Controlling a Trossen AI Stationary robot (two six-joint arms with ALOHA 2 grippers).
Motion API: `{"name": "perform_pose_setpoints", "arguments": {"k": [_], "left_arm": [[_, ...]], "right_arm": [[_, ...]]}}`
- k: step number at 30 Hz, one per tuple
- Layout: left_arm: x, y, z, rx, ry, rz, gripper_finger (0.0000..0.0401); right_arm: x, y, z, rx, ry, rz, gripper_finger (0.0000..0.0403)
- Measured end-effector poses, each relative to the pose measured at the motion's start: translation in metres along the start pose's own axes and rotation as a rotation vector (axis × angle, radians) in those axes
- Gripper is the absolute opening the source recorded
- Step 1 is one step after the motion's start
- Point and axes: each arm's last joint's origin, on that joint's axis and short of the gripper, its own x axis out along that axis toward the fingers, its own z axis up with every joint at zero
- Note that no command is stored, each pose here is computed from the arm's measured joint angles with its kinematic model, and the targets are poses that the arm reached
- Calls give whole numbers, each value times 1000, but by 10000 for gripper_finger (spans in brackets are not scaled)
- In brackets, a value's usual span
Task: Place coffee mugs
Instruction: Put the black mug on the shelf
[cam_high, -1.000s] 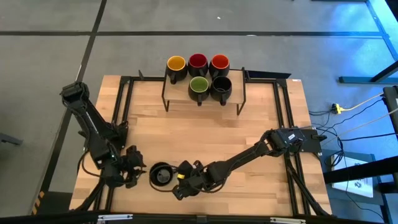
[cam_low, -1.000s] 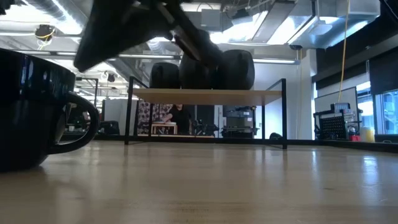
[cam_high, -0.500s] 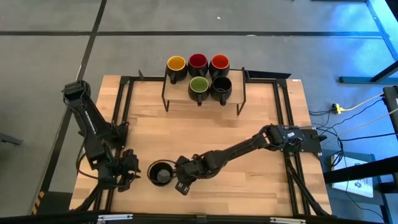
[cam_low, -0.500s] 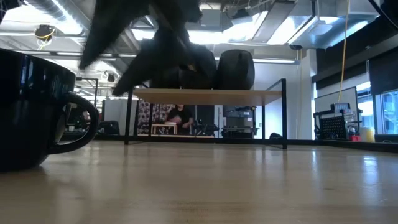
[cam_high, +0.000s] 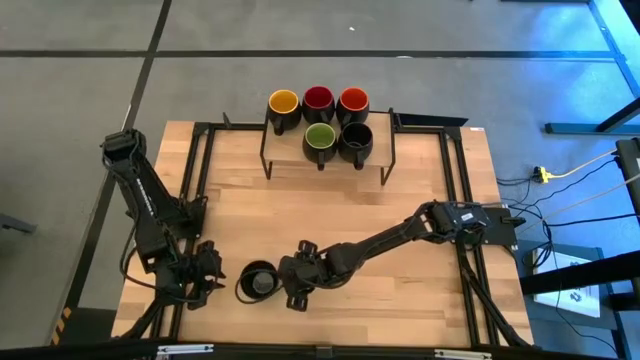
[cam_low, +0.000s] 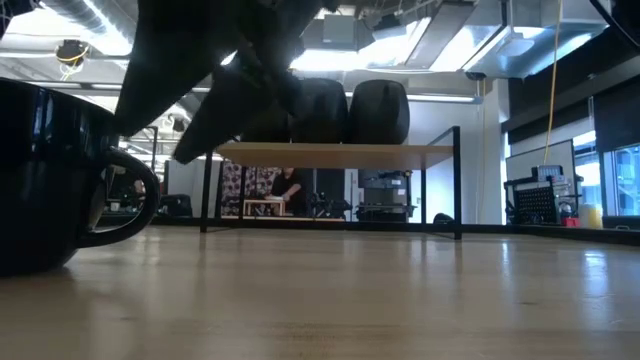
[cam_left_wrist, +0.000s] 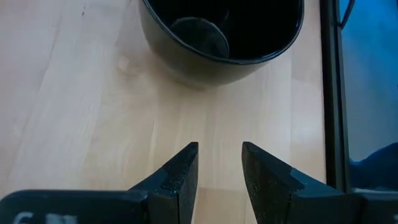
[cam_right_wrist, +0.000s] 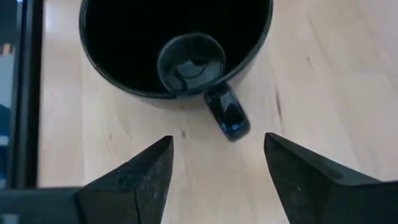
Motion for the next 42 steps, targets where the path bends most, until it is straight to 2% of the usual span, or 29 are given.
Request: {"name": "perform_pose_setpoints", "arguments": {"k": [7, 13, 21, 29, 34, 38, 42], "left_arm": [[0, 0, 1, 23, -20, 6, 118], [0, -1, 1, 41, -6, -5, 118], [0, -1, 0, 44, -5, -4, 118], [1, 1, 3, 39, -29, 12, 118], [2, 2, 5, 27, -39, 24, 118], [4, 3, 8, 33, -52, 36, 118], [4, 4, 10, 32, -53, 42, 118]], "right_arm": [[17, -7, 6, -43, -64, 12, 220], [43, -12, -4, -49, -20, 44, 206], [44, -7, 3, -57, -102, 83, 188], [57, -1, 0, -61, -142, 164, 126], [60, 1, -4, -69, -137, 143, 93], [60, 2, -4, -55, -131, 152, 52], [60, 2, -4, -44, -131, 156, 49]]}}
